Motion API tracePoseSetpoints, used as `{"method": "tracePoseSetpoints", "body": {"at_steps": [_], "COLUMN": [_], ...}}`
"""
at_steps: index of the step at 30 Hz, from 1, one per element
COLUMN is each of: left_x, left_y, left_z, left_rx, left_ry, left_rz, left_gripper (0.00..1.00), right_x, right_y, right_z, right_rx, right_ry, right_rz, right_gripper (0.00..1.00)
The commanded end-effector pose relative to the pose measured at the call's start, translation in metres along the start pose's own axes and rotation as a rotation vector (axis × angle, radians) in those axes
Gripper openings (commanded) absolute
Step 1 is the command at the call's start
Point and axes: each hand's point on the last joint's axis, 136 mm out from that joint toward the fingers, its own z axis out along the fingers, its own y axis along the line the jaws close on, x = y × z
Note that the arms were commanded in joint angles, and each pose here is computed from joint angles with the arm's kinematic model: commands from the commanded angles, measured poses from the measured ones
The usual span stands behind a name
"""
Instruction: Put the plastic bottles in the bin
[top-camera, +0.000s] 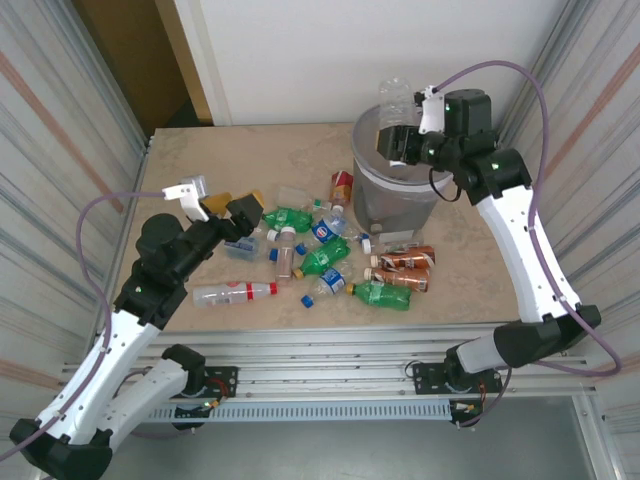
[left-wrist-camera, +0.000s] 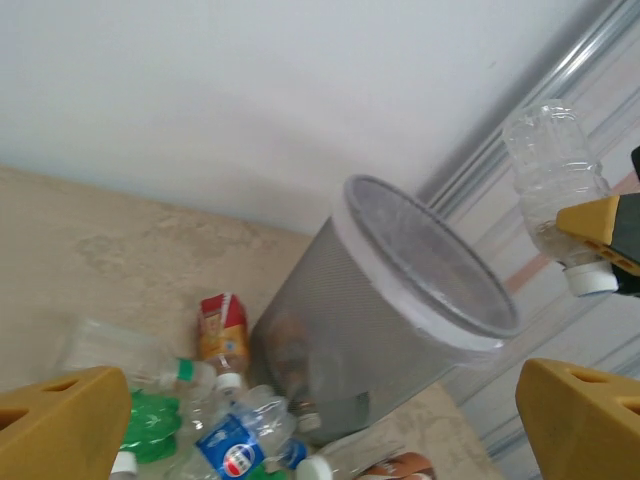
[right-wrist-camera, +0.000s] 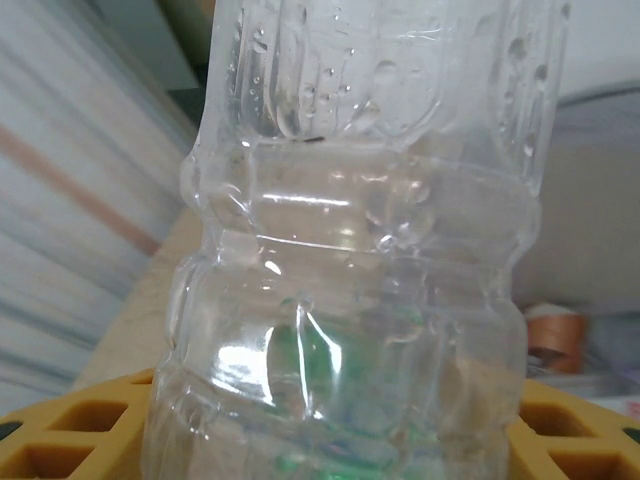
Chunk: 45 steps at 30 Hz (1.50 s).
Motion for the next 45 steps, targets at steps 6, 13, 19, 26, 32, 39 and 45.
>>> {"method": "tracePoseSetpoints", "body": {"at_steps": [6, 13, 19, 26, 32, 39, 45], "left_x": [0.009, 0.014, 0.017, 0.018, 0.02, 0.022, 0.025], "left_y": [0.021, 0.031, 0.036, 0.043, 0.048, 0.054, 0.062], "left_z": [-0.004, -0.004, -0.003, -0.004, -0.004, -0.005, -0.007], "left_rx": [-0.088, -0.136, -0.156, -0.187, -0.204, -0.225, -0.266], "left_ry": [-0.001, 0.01, 0.016, 0.019, 0.024, 0.028, 0.041], "left_rz": [0.043, 0.043, 0.046, 0.046, 0.042, 0.039, 0.038], "left_gripper": [0.99, 0.99, 0.99, 0.99, 0.99, 0.99, 0.99], "right_x": [0.003, 0.02, 0.034, 0.034, 0.024, 0.018, 0.013], "right_y": [-0.064, -0.109, -0.139, -0.153, -0.148, -0.135, -0.118], "right_z": [0.034, 0.056, 0.063, 0.062, 0.058, 0.055, 0.052], "right_rx": [0.143, 0.314, 0.438, 0.517, 0.507, 0.464, 0.427], "right_ry": [0.146, 0.246, 0.306, 0.306, 0.262, 0.207, 0.153], "right_rz": [-0.033, -0.067, -0.087, -0.098, -0.096, -0.101, -0.118], "right_gripper": [0.3, 0.4, 0.64, 0.85, 0.86, 0.83, 0.81]}}
